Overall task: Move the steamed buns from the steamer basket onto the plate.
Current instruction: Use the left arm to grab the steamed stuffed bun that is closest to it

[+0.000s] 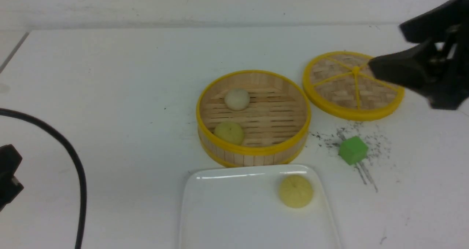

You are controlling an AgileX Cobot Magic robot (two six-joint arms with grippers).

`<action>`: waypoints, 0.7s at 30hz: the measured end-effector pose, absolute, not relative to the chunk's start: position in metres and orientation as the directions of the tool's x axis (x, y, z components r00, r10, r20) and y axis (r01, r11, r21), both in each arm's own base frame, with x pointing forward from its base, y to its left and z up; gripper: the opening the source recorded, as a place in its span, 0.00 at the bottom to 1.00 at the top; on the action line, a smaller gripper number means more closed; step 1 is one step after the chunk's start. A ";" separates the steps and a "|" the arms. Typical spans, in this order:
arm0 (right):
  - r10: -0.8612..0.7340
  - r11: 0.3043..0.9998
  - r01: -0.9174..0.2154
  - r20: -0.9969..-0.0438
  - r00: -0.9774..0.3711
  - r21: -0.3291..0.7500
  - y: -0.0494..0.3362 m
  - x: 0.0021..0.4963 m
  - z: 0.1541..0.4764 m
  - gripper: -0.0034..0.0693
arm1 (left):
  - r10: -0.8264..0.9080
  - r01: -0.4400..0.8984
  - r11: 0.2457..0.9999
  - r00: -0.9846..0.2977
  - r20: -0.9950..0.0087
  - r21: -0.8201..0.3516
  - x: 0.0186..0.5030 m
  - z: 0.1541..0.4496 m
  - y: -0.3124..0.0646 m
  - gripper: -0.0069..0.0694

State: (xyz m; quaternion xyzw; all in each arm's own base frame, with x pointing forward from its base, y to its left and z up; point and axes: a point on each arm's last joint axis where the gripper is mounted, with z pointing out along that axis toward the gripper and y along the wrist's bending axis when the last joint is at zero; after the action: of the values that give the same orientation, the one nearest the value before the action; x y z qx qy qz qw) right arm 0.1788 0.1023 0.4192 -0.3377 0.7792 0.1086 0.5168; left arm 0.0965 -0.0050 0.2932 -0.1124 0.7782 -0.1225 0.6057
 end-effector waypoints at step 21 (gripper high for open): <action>-0.269 0.877 -0.456 -0.941 -0.206 -0.150 0.007 0.020 0.448 0.81 | -0.385 -0.033 0.922 -0.199 -0.901 -0.386 0.121 0.294 -0.004 0.41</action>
State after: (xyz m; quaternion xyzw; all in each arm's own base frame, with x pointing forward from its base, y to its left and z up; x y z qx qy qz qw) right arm 0.0204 0.0075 0.4484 -0.2344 0.7725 0.0801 0.5847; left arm 0.1207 -0.0045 0.2944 -0.1371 0.7612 -0.1424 0.6177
